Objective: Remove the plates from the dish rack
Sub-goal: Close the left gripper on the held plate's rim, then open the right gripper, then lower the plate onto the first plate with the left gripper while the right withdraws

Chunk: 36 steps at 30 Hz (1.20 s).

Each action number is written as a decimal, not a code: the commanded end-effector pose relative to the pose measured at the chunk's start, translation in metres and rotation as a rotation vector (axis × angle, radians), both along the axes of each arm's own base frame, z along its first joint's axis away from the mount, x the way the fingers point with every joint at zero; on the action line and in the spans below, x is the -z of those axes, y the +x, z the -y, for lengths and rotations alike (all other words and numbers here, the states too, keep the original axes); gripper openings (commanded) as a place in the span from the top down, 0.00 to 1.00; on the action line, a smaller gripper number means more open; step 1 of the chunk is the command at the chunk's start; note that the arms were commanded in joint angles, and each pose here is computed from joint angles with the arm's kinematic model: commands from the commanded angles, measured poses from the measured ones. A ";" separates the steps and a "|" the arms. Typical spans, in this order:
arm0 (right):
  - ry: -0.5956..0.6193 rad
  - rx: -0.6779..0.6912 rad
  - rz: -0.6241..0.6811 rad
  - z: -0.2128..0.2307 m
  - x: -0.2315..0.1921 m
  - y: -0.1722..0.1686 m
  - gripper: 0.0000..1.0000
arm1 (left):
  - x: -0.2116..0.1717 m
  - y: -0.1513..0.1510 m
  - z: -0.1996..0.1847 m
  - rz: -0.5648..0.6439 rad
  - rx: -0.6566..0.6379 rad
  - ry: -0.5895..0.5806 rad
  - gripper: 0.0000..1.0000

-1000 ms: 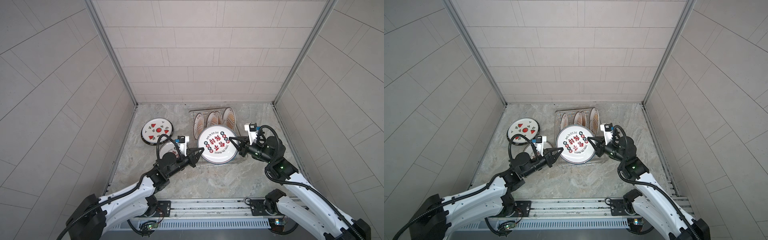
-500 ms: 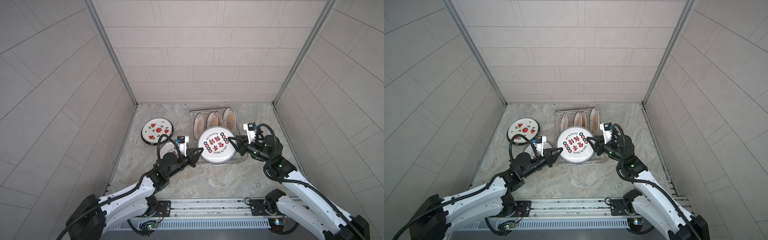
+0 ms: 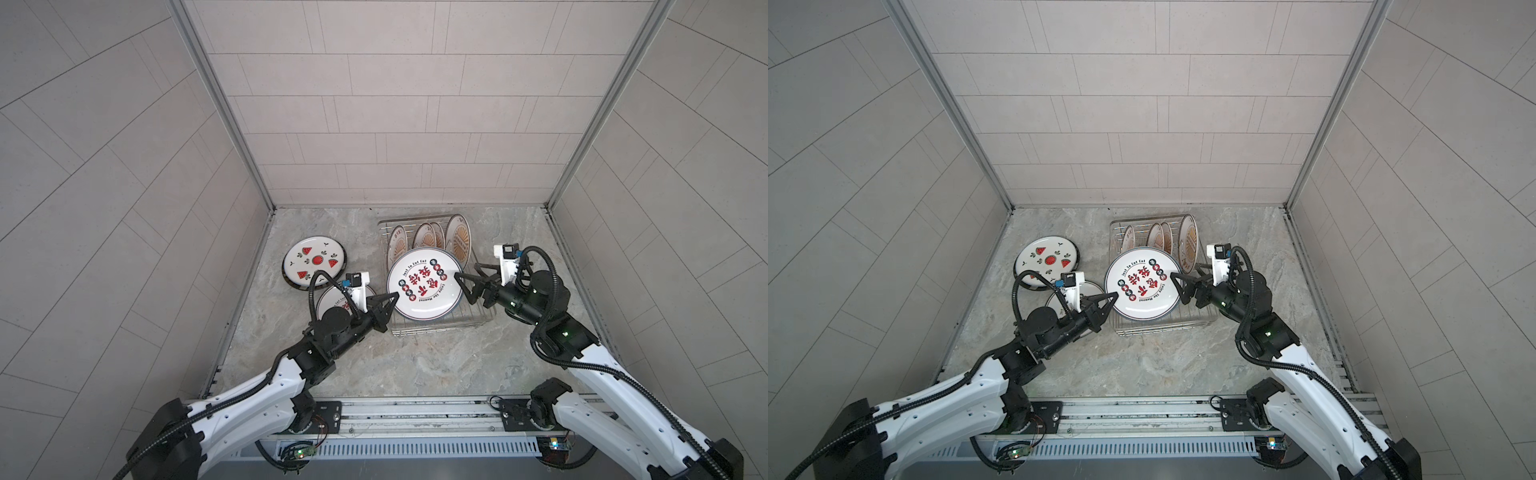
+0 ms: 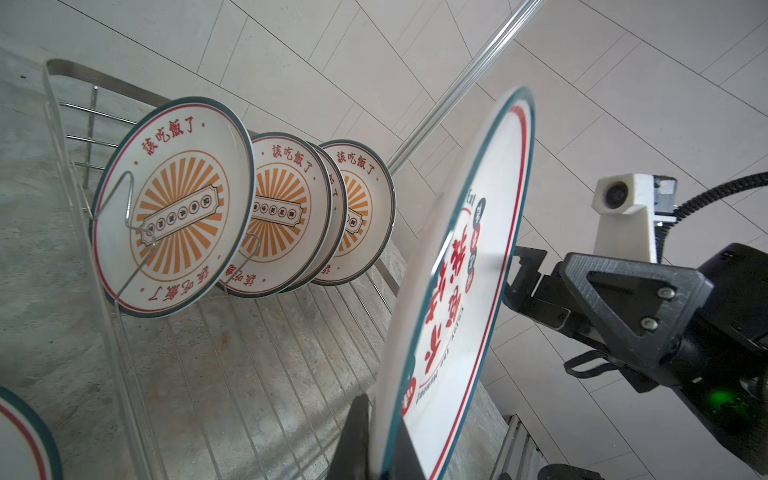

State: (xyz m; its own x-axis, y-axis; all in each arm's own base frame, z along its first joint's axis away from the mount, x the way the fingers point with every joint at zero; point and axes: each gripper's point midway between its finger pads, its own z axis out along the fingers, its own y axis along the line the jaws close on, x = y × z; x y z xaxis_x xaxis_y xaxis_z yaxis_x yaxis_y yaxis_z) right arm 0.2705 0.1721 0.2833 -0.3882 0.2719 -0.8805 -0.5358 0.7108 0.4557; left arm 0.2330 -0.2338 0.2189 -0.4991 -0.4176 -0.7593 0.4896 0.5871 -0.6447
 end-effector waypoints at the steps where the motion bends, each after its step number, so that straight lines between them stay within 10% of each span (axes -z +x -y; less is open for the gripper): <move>1: 0.008 0.091 0.056 0.016 -0.017 0.002 0.01 | -0.017 0.009 -0.016 -0.002 -0.107 -0.066 1.00; 20: 0.008 0.088 0.140 0.019 -0.022 -0.011 0.00 | 0.008 0.028 -0.105 -0.139 -0.422 -0.221 1.00; 36: -0.278 -0.190 0.135 -0.109 -0.021 -0.020 0.00 | 0.001 0.034 -0.155 -0.175 -0.625 -0.297 1.00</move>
